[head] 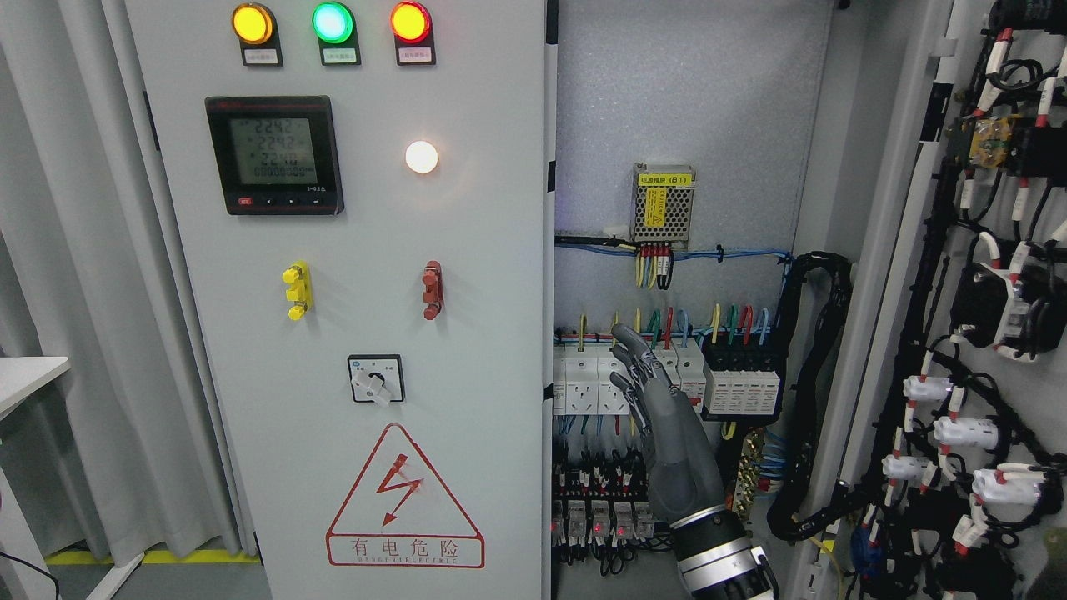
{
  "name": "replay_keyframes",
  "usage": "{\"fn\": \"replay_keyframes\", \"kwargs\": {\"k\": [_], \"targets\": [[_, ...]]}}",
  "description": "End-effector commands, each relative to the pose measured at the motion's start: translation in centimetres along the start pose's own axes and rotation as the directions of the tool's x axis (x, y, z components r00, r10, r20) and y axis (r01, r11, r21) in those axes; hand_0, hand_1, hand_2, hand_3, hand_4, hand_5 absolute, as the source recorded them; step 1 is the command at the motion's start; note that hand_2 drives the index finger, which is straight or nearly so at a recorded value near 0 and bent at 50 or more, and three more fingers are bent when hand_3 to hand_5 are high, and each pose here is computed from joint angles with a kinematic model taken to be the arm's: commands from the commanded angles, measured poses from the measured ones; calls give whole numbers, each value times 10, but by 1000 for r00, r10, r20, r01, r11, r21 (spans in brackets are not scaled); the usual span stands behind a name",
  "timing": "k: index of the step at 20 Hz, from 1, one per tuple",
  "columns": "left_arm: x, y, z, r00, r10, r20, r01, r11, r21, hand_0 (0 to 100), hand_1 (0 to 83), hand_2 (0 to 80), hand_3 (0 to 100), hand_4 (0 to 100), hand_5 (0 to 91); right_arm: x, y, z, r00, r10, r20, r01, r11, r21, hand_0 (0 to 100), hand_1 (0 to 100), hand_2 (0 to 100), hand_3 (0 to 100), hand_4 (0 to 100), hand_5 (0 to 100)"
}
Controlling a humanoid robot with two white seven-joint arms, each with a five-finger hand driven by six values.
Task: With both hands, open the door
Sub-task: 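Raise the right hand toward the edge of the lamp door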
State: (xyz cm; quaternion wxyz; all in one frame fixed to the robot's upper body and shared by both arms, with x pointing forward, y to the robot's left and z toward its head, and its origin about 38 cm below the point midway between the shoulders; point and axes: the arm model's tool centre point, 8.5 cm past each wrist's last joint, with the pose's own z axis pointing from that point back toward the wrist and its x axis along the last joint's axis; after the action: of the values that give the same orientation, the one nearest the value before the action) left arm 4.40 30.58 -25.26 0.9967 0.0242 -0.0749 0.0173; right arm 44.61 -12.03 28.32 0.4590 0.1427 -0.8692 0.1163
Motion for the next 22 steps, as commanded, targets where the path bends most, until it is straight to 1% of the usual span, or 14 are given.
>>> {"fn": "replay_keyframes", "kwargs": {"k": [1,3,6,7,19,22], "targets": [[0,0,0,1000,0,-1,0,1000,1,296,0,27,27,36,0,-8,9,-14,1000,-9,-25,10,999,38,218,0,0,0,0,0],[-1,1,0,1000,1,-3,-1,1000,9,296,0,28,27,36,0,-9,8,-19,1000,-3,-27,4,999,37,218,0,0,0,0,0],[-1,3,0,1000,-1,-2,1,999,54,296,0,28,27,36,0,-11,5,-26,999,-6,-33,7,999,37,218,0,0,0,0,0],[0,3,0,1000,-1,0,1,998,57,296,0,28,27,36,0,-11,4,-28,999,-11,-34,12,999,34,218,0,0,0,0,0],[0,2,0,1000,-1,0,1,998,56,296,0,28,28,36,0,-8,-6,-58,999,10,-50,-8,999,34,218,0,0,0,0,0],[1,1,0,1000,-3,3,2,999,54,296,0,27,28,38,0,-5,-9,-66,998,-50,-48,52,998,24,218,0,0,0,0,0]]}}
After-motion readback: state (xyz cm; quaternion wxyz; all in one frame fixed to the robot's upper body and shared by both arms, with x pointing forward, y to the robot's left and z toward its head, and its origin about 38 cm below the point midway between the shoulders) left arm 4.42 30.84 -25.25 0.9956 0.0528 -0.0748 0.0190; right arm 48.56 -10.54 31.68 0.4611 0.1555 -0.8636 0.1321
